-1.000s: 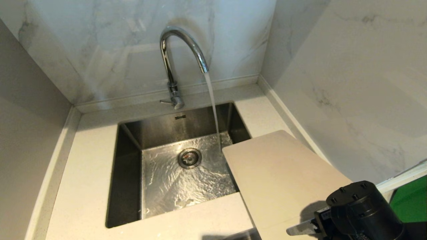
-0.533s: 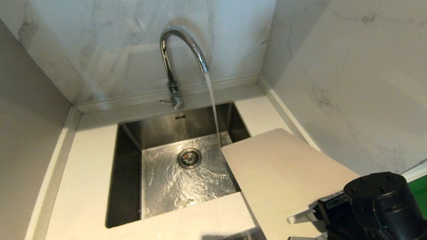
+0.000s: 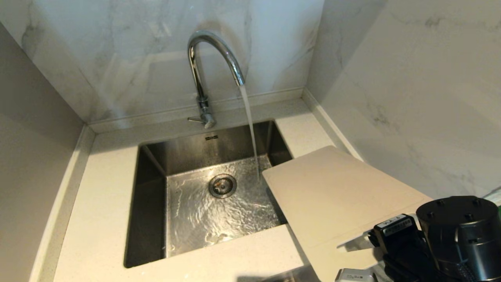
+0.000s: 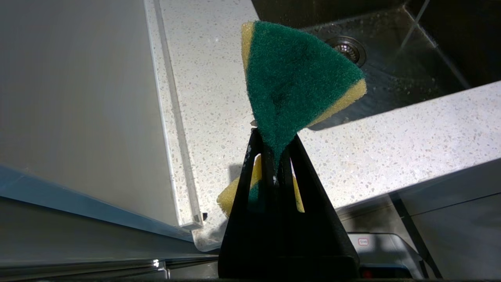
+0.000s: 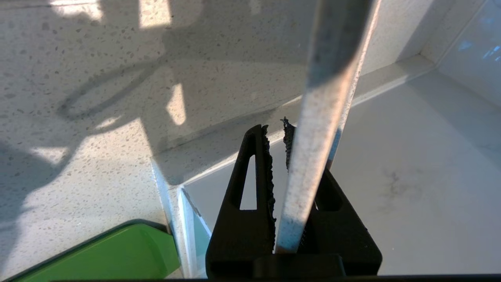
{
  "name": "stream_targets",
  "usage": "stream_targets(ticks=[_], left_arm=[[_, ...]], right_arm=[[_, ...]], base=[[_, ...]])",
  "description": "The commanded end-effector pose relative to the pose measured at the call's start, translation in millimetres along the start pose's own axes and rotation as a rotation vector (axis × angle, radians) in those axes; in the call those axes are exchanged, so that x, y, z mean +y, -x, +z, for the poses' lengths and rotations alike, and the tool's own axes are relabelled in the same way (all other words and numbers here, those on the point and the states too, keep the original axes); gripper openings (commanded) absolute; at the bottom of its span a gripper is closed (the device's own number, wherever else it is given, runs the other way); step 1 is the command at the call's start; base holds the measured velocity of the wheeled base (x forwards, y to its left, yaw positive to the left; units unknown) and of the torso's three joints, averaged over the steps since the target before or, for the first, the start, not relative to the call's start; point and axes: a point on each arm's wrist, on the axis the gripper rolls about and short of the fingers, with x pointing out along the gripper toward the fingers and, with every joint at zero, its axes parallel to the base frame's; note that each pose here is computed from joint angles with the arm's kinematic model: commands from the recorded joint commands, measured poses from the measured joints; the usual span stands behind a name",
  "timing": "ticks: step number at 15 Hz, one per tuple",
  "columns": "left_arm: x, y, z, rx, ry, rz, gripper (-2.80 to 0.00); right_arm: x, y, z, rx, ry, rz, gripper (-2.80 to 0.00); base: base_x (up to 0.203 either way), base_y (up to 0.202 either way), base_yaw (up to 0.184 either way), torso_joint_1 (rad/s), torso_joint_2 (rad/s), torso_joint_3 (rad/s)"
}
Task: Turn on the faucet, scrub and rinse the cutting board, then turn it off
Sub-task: Pick up the cutting board
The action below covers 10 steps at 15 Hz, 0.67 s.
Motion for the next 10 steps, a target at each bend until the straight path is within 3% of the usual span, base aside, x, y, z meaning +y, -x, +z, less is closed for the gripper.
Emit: stream_targets(ticks=[1, 4, 7, 10], left_arm=[[0.0, 0, 0, -0.001, 0.0, 0.001, -2.8], [0.0, 0, 0, -0.001, 0.001, 0.001, -2.8], [0.0, 0, 0, -0.001, 0.001, 0.001, -2.8], [0.0, 0, 0, -0.001, 0.001, 0.001, -2.8]], right_arm=[[6, 4, -3, 0.001, 0.003, -0.003, -2.8], [10, 9, -6, -0.064, -0.005, -0.004, -2.8], [6, 10, -11, -0.056, 0.008, -0.02, -2.8], [-7, 11, -18, -0.064, 0.081, -0.059, -2.8]], base=[[0.0, 0.0, 0.0, 0.0, 0.0, 0.0], [0.0, 0.0, 0.0, 0.0, 0.0, 0.0], [0.0, 0.0, 0.0, 0.0, 0.0, 0.0], [0.0, 0.0, 0.0, 0.0, 0.0, 0.0]])
